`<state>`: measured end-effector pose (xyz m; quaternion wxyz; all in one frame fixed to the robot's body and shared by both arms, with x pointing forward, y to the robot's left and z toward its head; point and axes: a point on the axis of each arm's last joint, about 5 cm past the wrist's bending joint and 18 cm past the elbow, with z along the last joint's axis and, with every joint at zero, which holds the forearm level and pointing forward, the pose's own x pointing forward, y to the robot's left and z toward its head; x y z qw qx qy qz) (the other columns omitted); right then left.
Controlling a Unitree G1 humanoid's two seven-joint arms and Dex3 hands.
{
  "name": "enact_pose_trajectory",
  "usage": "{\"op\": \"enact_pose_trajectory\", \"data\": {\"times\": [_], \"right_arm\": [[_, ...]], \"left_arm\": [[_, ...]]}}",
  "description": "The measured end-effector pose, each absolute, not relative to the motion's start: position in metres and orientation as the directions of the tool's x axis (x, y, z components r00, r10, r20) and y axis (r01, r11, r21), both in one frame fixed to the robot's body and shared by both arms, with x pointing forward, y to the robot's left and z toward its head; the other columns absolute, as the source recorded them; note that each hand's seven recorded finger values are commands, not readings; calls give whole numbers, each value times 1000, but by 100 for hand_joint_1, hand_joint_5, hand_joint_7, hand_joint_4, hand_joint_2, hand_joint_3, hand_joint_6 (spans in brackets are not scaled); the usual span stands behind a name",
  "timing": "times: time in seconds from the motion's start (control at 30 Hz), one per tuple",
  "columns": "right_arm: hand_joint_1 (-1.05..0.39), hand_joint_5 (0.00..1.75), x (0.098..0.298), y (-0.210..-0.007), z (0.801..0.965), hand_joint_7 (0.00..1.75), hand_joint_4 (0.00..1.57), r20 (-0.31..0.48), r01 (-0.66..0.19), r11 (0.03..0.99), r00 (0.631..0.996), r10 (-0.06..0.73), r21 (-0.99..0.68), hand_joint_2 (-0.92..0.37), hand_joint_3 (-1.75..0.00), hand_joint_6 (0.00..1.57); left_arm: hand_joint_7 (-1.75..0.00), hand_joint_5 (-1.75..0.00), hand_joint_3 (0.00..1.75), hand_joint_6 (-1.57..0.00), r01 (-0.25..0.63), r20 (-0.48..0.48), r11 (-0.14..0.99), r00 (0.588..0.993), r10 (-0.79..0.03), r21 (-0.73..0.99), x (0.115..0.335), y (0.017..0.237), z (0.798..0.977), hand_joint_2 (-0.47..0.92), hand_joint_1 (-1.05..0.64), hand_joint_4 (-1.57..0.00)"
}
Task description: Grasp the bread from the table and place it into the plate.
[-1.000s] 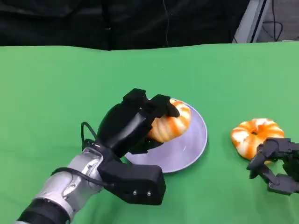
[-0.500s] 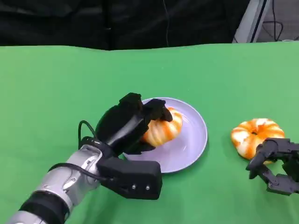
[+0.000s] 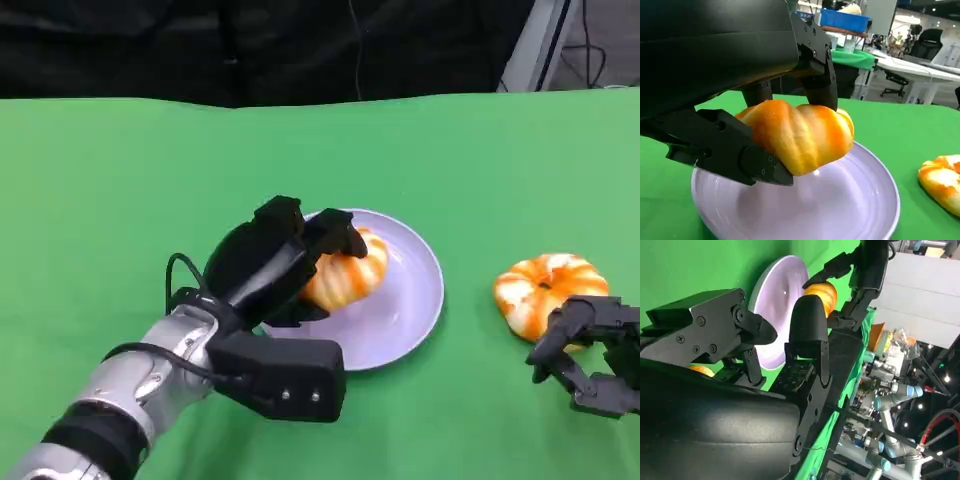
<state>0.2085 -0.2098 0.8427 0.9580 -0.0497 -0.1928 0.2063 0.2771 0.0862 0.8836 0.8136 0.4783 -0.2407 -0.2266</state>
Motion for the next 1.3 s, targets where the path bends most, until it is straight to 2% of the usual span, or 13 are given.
{"op": "enact_pose_trajectory", "data": {"times": [0.27,0.67,0.77,0.8,0.87,0.9,0.97,1.0,1.07,1.1,1.2,1.27,1.3], "right_arm": [[14,141,208,-210,843,101,88,349,-377,910,841,415,-174,-69,-83,93],[14,141,208,-209,842,102,88,347,-378,910,841,415,-172,-68,-84,93],[14,141,208,-209,842,102,87,348,-378,910,841,415,-172,-68,-84,93],[14,141,208,-209,842,102,87,348,-378,910,841,415,-172,-68,-84,93],[14,141,208,-209,842,102,87,348,-378,910,841,415,-171,-68,-84,92],[14,142,208,-208,842,103,87,348,-378,910,841,414,-170,-71,-80,92],[14,142,208,-208,842,103,87,349,-379,910,840,414,-167,-71,-79,92],[14,142,208,-207,842,103,87,350,-379,910,840,414,-167,-71,-79,92],[14,142,208,-207,842,103,87,350,-377,911,841,413,-167,-71,-79,92],[15,142,208,-207,842,103,87,350,-375,912,842,410,-167,-71,-79,92],[15,142,208,-207,842,103,87,353,-373,912,841,409,-170,-71,-80,92],[15,142,208,-207,841,103,88,353,-372,912,841,410,-173,-71,-81,93],[15,142,208,-207,841,103,88,354,-371,912,841,409,-173,-71,-81,93]], "left_arm": [[-140,-175,10,-39,143,164,429,781,-602,892,277,86,882,92,-14,-26],[-134,-167,20,-40,146,148,408,782,-606,902,278,86,882,92,-18,-26],[-115,-150,16,-47,148,142,401,781,-608,904,278,86,882,92,-20,-32],[-94,-134,15,-56,154,133,394,781,-610,906,279,86,882,92,-22,-37],[-79,-125,14,-62,160,119,383,784,-610,910,279,86,882,92,-24,-41],[-50,-109,14,-74,161,116,381,785,-609,911,279,86,881,92,-27,-45],[-40,-105,14,-78,164,110,372,782,-614,914,279,86,881,92,-27,-47],[-23,-89,14,-81,165,108,369,780,-616,915,279,85,881,92,-29,-50],[-6,-63,15,-80,165,104,362,779,-619,917,279,85,881,92,-30,-58],[-3,-52,15,-78,165,101,358,778,-619,919,279,85,881,92,-30,-61],[0,-40,17,-70,167,86,339,780,-620,926,279,85,880,92,-33,-64],[0,-21,18,-68,166,81,328,777,-624,930,279,85,880,92,-38,-68],[0,-17,18,-68,165,79,324,777,-624,932,279,85,880,92,-39,-69]]}}
